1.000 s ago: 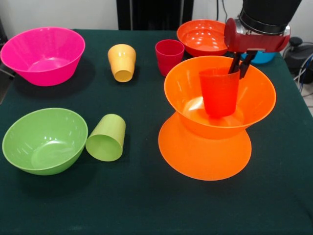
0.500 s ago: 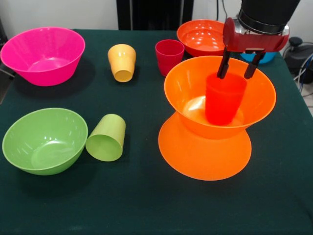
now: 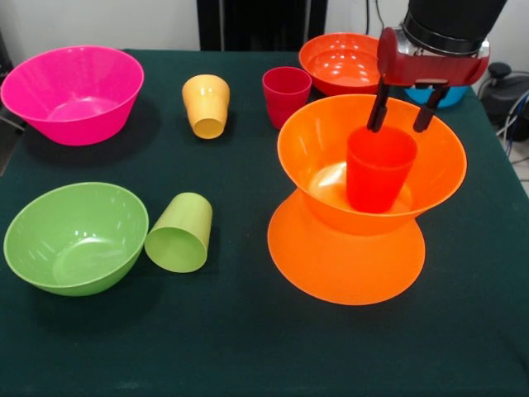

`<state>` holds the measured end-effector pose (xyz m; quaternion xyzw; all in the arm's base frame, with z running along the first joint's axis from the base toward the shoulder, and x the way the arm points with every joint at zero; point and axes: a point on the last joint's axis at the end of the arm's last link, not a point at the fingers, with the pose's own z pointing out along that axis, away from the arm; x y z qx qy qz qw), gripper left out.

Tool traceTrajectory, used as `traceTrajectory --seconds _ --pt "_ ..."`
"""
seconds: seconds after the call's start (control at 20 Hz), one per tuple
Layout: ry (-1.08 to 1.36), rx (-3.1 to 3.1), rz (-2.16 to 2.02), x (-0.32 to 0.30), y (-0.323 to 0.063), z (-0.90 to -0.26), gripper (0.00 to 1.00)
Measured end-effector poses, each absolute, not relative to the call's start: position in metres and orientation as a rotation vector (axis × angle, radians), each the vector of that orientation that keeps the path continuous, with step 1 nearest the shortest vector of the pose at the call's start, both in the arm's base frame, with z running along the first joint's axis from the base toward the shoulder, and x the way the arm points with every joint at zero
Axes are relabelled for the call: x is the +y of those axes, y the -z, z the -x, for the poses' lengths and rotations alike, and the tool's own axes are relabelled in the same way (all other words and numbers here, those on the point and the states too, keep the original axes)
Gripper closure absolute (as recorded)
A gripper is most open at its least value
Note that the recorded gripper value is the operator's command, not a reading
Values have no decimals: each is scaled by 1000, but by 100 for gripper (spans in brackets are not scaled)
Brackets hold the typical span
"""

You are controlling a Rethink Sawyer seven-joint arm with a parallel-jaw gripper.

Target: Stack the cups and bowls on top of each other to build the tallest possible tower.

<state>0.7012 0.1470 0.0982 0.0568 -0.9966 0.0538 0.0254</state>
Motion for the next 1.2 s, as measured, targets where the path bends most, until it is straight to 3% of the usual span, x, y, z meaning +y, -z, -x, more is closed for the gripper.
traceTrajectory --seconds 1.2 --pt "-171 -3111 -172 147 -117 -708 0"
